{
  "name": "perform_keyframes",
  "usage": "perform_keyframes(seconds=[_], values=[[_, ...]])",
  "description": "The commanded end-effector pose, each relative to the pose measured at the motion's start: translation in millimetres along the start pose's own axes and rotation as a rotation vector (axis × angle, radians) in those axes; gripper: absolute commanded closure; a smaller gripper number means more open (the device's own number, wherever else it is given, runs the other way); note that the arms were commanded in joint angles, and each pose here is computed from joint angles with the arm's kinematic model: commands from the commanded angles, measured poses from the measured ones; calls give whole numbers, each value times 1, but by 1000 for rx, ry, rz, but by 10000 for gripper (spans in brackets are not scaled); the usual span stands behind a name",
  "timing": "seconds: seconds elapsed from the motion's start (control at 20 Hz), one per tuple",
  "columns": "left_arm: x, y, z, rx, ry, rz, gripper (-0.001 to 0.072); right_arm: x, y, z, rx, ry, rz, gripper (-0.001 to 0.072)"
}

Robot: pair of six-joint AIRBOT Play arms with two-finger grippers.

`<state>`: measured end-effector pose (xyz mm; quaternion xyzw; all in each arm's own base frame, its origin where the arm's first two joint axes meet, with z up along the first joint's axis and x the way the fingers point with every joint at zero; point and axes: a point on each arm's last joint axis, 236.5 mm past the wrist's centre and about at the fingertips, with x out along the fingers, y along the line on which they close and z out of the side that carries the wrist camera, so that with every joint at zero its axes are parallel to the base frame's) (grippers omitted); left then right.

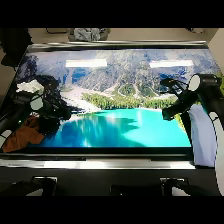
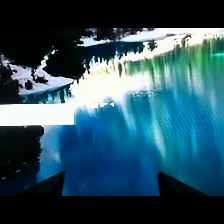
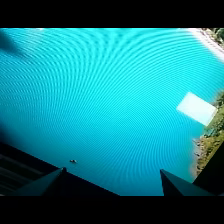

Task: Fold the shirts.

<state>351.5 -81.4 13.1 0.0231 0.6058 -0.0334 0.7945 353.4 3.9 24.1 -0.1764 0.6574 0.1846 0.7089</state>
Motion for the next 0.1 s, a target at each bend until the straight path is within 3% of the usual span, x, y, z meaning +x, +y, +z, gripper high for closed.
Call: perform_keyframes(seconds=[0.0, 0.05], values=[[1, 0, 0, -2, -1, -1, -1, 1, 1, -1, -1, 4, 4, 35], [1, 0, 0, -2, -2, -1, -1, 1, 1, -1, -1, 4, 4, 35]])
